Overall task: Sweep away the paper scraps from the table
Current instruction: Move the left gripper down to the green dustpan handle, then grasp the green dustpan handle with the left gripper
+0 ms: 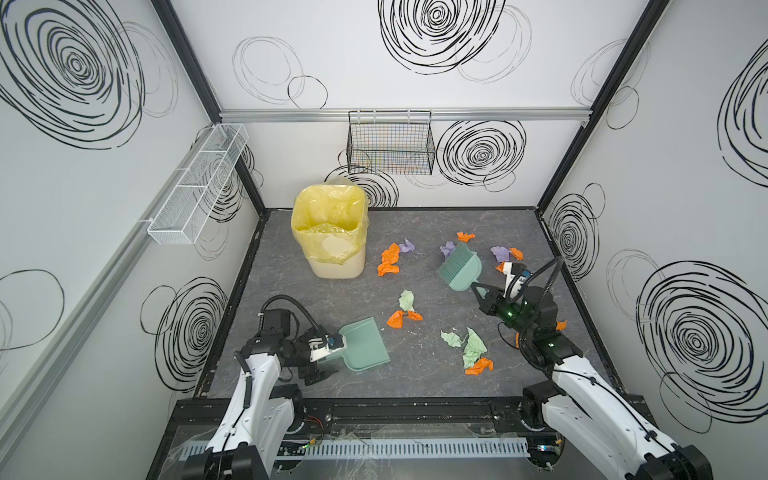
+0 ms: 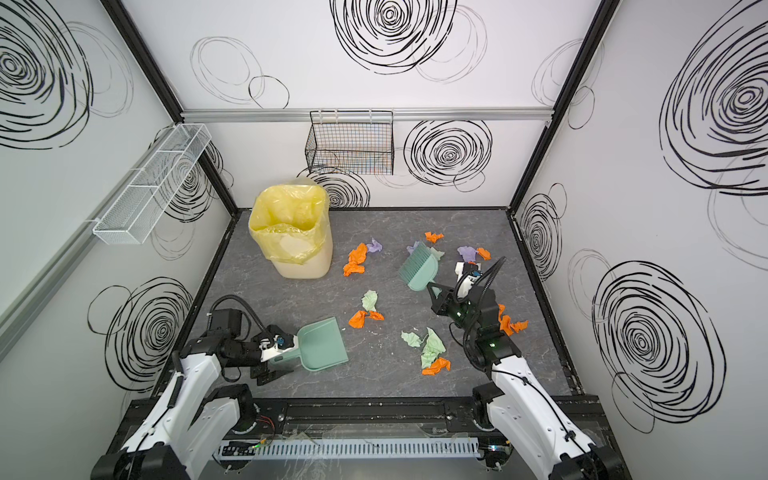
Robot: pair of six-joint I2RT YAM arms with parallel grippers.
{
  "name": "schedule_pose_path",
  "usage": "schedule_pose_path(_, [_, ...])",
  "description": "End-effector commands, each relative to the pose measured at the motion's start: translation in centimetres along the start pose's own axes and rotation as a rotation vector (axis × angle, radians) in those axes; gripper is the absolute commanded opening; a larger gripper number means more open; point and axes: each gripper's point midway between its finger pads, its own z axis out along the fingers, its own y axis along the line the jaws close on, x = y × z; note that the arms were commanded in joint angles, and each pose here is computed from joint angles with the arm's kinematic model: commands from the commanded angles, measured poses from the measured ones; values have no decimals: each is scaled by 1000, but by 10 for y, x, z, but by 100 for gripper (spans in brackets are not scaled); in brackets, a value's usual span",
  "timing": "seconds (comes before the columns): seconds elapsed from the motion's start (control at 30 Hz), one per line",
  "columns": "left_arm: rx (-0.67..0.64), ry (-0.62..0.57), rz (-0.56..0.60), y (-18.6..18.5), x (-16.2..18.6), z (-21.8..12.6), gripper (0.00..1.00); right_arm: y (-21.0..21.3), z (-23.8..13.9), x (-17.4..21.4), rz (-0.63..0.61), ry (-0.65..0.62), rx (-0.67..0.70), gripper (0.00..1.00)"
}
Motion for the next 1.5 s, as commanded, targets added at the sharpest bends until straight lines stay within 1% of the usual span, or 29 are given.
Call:
schedule_pose_path(0.0, [-20, -16, 5, 5, -2, 3, 88, 10, -3, -11, -15, -39, -35, 0])
schedule_pose_path(0.17, [-12, -5, -3, 6, 0, 8, 78, 7, -2, -7, -3, -38, -35, 0])
schedule_pose_path(0.23, [-1, -5, -11, 8, 0, 9, 77, 8, -2, -7, 0, -38, -42, 0])
schedule_pose_path(0.37, [33, -7, -28, 7, 0, 11, 79, 9, -2, -8, -2, -39, -43, 0])
schedule_pose_path(0.5, [29, -8, -22, 10, 2, 14, 78, 9, -3, -9, -8, -36, -39, 0])
schedule_pose_path(0.6, [18, -28, -18, 10, 1, 15, 75, 8, -2, -8, -7, -36, -37, 0])
schedule_pose_path(0.67, [30, -19, -5, 5, 4, 19, 73, 8, -2, -8, -6, -37, -38, 0])
schedule_pose_path(0.87, [36, -20, -19, 7, 5, 19, 68, 7, 0, -7, -3, -34, -40, 0])
schedule_pose_path(1.03, [72, -13, -35, 6, 7, 20, 61, 10, 0, -7, -4, -35, -61, 0])
schedule_pose_path(1.2, [93, -11, -48, 6, 7, 20, 60, 10, 0, -5, 1, -31, -64, 0])
schedule_pose_path(1.3, [90, -15, -47, 6, 7, 20, 54, 10, -1, -5, 2, -33, -65, 0])
schedule_pose_path(1.47, [73, -21, -41, 7, 7, 18, 49, 10, 0, -4, 1, -31, -68, 0])
